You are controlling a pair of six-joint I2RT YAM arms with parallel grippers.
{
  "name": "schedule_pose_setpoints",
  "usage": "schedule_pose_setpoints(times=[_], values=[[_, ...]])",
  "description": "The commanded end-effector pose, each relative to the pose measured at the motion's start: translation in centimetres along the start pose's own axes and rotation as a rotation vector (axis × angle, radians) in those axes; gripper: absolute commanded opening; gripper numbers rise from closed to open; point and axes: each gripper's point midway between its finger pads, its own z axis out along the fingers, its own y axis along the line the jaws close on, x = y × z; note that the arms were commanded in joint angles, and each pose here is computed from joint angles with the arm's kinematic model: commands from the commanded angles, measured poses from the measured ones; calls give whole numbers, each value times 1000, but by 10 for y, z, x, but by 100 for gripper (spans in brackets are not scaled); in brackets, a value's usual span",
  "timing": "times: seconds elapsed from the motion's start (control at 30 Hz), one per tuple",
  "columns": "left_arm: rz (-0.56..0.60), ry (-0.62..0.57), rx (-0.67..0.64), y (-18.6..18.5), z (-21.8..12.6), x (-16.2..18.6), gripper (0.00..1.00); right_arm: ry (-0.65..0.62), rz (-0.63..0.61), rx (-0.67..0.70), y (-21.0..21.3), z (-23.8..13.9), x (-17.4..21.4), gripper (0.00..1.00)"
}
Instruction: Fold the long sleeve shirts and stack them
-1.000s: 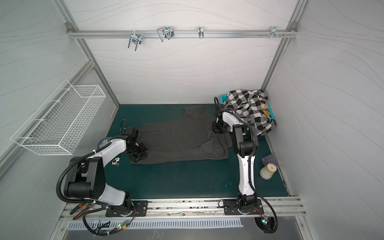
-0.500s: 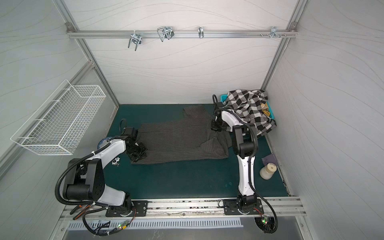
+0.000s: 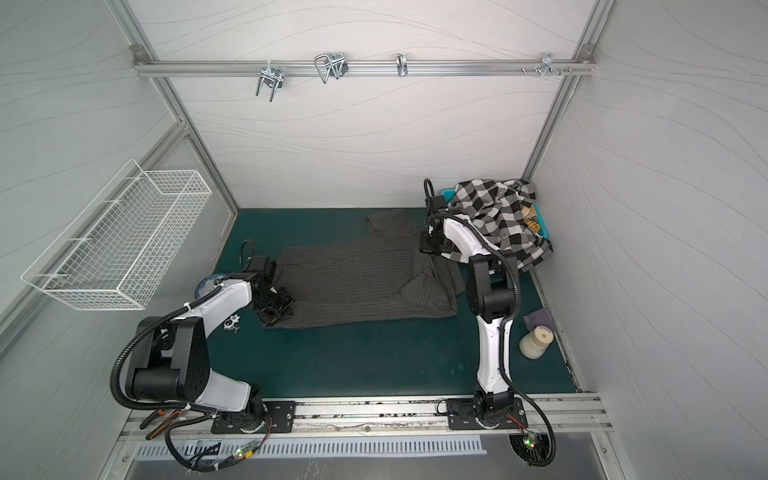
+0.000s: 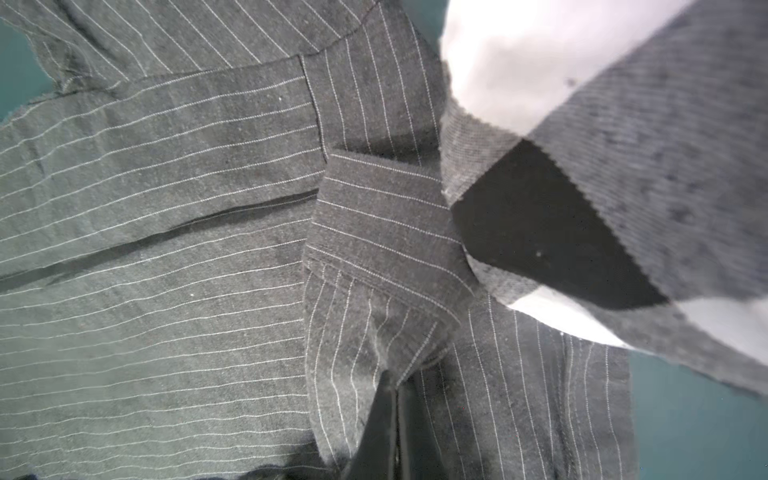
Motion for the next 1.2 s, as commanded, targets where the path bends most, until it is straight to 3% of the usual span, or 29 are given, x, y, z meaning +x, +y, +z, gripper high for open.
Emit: schedule_pose_setpoints(times=[0.0,0.27,0.4,0.63,0.8,0.97,1.17], values=[[0,-31,10,-5,-7,-8,11,-77,-70,-103,32,-40,-10,0],[-23,-16,-40,4,8,-12,10,-386,-157,-293,89,-191,-40,0],[-37,-2,-29,4,14,-10,11,-446,-197,-362,104,-224,-38,0],[-21,-42,73,-16,-14,-10,40,-380,-264,-476,133,-203,-9,0],[12,-87,288,-54,-58,-6,56,-316,-343,-520,169,-182,26,0],[43,-121,415,-79,-98,7,60,-236,-416,-477,202,-153,70,0],[-3,-107,439,-74,-96,18,60,-148,-558,-423,248,-102,139,0]])
